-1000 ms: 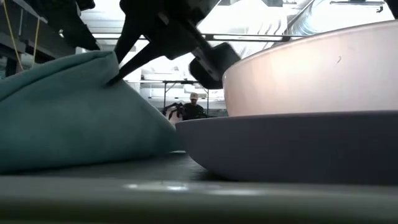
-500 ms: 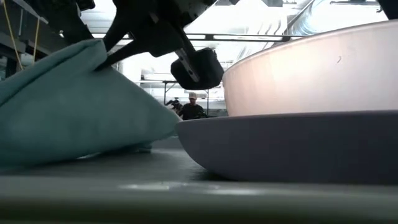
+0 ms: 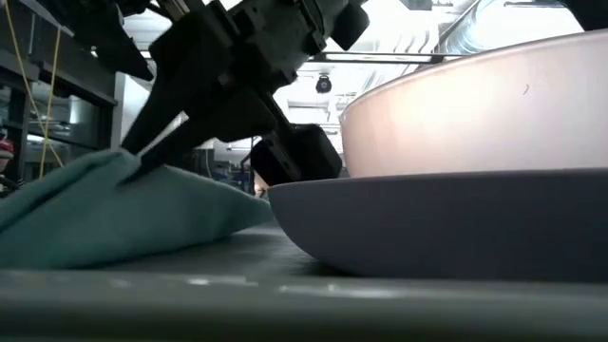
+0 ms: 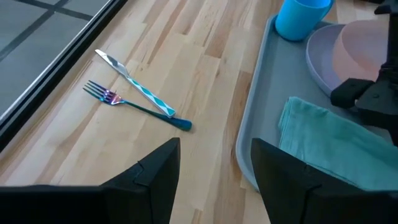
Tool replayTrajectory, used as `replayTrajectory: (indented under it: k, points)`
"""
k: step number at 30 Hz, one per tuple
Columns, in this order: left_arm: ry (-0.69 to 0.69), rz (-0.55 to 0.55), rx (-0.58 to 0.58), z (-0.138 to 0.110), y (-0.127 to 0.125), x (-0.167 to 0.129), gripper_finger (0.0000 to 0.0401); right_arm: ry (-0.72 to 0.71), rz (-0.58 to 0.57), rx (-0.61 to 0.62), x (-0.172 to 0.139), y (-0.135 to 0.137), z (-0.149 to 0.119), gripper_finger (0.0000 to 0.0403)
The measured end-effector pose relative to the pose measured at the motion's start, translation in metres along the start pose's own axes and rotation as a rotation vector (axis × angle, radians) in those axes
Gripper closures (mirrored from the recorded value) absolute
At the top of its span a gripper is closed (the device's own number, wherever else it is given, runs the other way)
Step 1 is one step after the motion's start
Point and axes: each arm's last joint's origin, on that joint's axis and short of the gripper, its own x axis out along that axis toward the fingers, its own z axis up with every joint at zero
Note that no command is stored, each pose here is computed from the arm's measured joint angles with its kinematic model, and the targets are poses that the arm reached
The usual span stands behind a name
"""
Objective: Set up tray
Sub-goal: Put the blue napkin on the gray tray to the left of the purple plate
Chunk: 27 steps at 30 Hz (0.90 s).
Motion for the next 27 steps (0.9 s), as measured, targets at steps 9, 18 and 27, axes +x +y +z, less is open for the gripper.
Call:
replayTrajectory:
  k: [9, 18, 27]
  points:
    - [0.001, -0.005, -0.008, -0.0001, -0.0001, 0.0000, 0.0174, 0.031, 0.041, -0.044, -0.0038, -0.0003, 0.0070, 0.0402]
    - [0.001, -0.010, -0.010, -0.0001, -0.0003, 0.0000, 0.0174, 0.067, 0.095, -0.097, -0.0043, 0.0042, 0.0059, 0.0350]
    - [0.001, -0.011, -0.012, -0.0001, -0.0003, 0.0000, 0.0174, 0.150, 0.064, -0.052, -0.0072, -0.0042, 0.0078, 0.0262]
